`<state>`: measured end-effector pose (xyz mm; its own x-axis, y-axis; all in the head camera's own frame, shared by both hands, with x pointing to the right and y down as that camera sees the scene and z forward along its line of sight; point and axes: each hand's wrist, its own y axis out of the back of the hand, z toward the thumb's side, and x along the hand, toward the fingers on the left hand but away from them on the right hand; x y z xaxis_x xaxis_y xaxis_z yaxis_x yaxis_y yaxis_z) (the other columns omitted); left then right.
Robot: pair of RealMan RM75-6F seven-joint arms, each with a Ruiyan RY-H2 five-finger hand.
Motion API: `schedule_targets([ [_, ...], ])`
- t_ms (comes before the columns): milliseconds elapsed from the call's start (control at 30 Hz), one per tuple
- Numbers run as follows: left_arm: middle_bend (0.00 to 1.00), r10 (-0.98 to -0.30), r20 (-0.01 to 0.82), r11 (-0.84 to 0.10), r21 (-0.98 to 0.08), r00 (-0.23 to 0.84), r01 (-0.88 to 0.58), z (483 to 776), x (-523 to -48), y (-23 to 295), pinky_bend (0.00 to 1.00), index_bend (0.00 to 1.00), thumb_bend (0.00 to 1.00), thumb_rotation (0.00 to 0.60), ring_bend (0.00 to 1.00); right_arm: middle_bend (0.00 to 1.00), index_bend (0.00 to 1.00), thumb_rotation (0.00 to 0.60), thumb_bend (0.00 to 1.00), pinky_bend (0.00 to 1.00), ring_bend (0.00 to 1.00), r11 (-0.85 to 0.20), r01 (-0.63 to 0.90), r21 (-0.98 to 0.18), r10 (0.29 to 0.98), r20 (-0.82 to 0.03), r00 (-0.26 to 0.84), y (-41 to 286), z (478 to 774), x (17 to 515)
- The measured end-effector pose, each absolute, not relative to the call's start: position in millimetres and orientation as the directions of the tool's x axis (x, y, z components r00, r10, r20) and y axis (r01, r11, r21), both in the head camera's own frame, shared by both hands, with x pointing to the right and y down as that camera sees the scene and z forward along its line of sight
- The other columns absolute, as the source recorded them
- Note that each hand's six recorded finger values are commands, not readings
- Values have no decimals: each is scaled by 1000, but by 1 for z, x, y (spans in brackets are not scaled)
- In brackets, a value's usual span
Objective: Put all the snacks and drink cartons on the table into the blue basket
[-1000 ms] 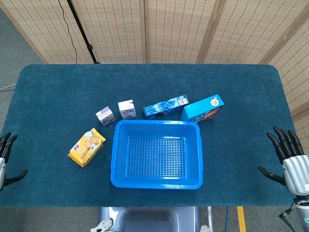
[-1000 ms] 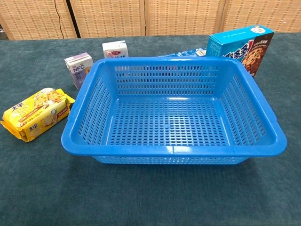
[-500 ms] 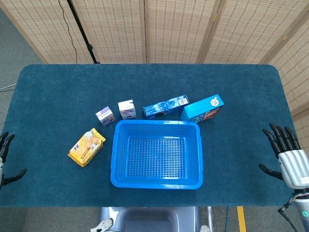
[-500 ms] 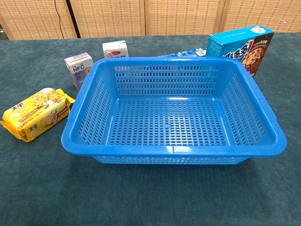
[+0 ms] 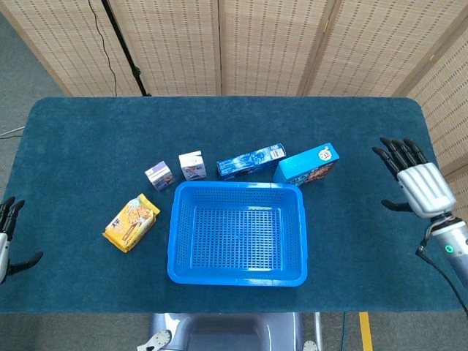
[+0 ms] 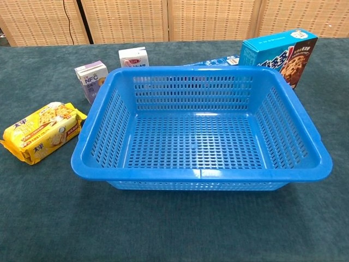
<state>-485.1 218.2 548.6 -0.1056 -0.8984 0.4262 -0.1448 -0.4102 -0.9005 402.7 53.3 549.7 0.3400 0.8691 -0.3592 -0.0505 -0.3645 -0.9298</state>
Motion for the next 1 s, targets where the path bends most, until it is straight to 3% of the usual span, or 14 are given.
schedule_targets([
  [333,0,-889,436,-420,-898,-139,-129,555,-485,214,0,0,135,600,0,0,0,600,37,0,0,-442,-137,-886,799,-459,389,-6,590,363],
  [633,0,-886,430,-412,-902,-173,-133,557,-490,209,0,0,135,600,0,0,0,600,49,2,0,-519,-241,-820,719,-571,397,-15,629,334],
  [867,0,-885,427,-408,-903,-187,-131,559,-492,207,0,0,135,600,0,0,0,600,148,34,0,-540,-220,-812,687,-577,442,-15,646,304],
  [1000,0,-884,429,-410,-903,-189,-129,560,-492,206,0,0,134,600,0,0,0,600,297,102,0,-546,-197,-815,676,-567,471,-18,650,287],
])
